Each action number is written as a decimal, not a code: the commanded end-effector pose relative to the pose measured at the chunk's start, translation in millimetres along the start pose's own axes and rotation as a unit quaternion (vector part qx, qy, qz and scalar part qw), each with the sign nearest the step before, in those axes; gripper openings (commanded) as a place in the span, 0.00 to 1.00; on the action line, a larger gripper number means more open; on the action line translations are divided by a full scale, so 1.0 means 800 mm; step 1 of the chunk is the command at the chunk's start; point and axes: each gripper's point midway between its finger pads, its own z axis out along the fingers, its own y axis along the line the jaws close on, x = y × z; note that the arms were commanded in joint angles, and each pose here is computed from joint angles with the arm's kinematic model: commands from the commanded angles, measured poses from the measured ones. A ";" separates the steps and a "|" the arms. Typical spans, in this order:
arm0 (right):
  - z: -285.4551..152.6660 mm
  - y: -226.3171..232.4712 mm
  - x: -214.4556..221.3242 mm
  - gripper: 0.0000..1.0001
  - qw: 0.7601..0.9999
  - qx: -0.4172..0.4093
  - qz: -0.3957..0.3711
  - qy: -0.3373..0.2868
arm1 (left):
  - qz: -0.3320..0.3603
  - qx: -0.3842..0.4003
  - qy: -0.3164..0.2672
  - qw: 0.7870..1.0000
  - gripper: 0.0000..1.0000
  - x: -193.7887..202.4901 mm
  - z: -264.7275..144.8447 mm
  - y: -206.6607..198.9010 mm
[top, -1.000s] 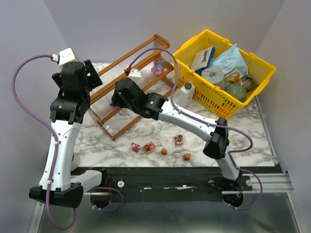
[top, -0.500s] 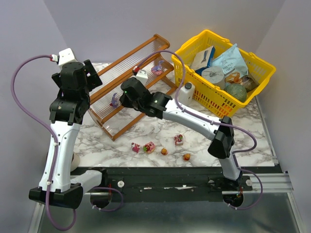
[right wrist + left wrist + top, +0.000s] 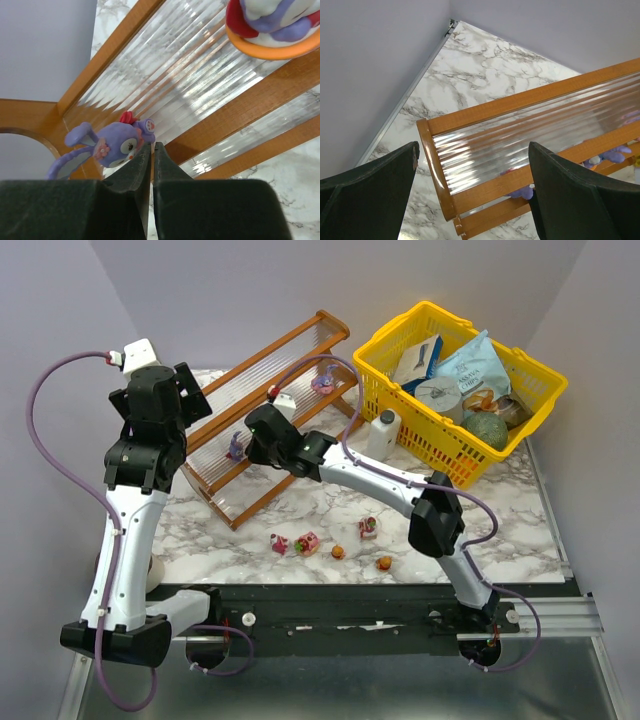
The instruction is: Place and organize the plastic toys onto the shelf
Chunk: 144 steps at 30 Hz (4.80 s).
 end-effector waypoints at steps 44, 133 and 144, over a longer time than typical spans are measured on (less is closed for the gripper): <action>0.010 0.016 0.067 0.05 1.000 0.000 -0.020 0.020 | -0.001 0.008 -0.013 1.000 0.99 -0.010 -0.006 0.000; -0.114 -0.208 0.236 0.95 0.904 -0.061 -0.339 0.254 | -0.001 0.287 0.035 0.957 0.99 0.061 -0.172 -0.094; -0.095 -0.210 0.225 0.67 0.919 -0.033 -0.324 0.220 | 0.009 0.282 0.023 0.959 0.99 0.055 -0.172 -0.089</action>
